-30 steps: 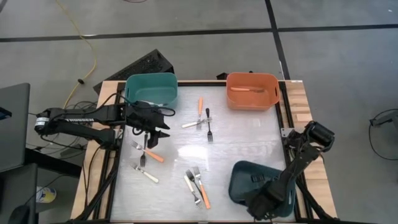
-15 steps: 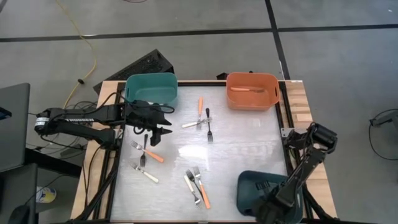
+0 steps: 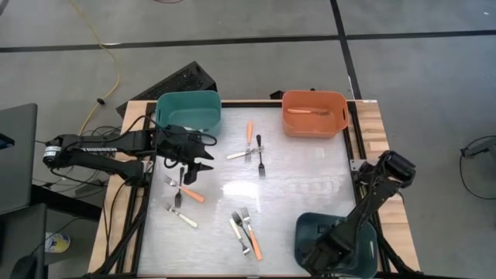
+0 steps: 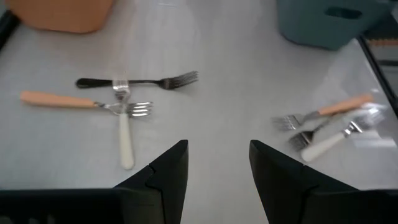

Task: Sort silverware by color (type)
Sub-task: Put the white fork into the green bin

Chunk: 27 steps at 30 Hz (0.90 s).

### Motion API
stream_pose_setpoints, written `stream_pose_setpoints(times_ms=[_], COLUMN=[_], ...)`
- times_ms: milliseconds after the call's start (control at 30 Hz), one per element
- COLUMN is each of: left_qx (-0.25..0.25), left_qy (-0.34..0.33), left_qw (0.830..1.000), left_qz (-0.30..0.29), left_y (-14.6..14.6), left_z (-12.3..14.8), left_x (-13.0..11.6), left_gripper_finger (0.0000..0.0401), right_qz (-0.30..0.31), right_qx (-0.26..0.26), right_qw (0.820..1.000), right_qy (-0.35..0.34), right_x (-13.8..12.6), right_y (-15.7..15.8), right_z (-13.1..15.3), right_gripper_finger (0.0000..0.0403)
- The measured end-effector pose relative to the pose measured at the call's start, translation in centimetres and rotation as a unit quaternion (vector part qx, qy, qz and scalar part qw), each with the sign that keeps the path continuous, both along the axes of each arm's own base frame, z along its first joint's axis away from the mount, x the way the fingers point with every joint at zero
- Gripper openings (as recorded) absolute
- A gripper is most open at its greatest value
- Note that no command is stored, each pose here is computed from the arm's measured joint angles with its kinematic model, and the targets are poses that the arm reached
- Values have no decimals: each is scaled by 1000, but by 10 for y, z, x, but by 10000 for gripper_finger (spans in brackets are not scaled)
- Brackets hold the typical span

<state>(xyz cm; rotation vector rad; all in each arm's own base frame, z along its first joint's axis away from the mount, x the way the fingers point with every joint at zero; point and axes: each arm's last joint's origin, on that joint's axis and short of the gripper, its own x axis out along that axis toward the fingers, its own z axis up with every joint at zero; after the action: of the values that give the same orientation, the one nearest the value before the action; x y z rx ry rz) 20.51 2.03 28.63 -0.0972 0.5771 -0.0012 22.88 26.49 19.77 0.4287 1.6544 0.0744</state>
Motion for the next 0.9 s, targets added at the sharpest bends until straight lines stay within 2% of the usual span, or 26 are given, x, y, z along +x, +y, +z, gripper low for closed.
stream_pose_setpoints(times_ms=[100,267,367,500,600,700,767,900], left_qx=[8,15,15,24,36,49,55,65], left_qy=[7,30,46,57,50,39,27,1], left_qw=[1000,998,997,995,994,994,995,995], left_qz=[-19,-50,-66,-78,-86,-84,-84,-80], left_y=[-1,-2,-3,-3,-3,-3,-3,-2], left_z=[-1,-5,-8,-10,-9,-7,-6,-2], left_x=[-1,-4,-6,-8,-7,-5,-4,0], left_gripper_finger=[155,155,155,155,155,155,155,155], right_qz=[-31,-59,-74,-96,-128,-158,-181,-196], right_qx=[12,37,44,32,7,-33,-67,-122], right_qw=[999,992,989,989,990,986,973,936], right_qy=[22,109,124,105,58,-42,-124,-266], right_x=[6,10,13,15,20,29,35,42], right_y=[-3,-8,-8,-9,-16,-29,-43,-77], right_z=[8,33,59,97,123,144,155,179], right_gripper_finger=[154,202,215,211,200,184,173,156])
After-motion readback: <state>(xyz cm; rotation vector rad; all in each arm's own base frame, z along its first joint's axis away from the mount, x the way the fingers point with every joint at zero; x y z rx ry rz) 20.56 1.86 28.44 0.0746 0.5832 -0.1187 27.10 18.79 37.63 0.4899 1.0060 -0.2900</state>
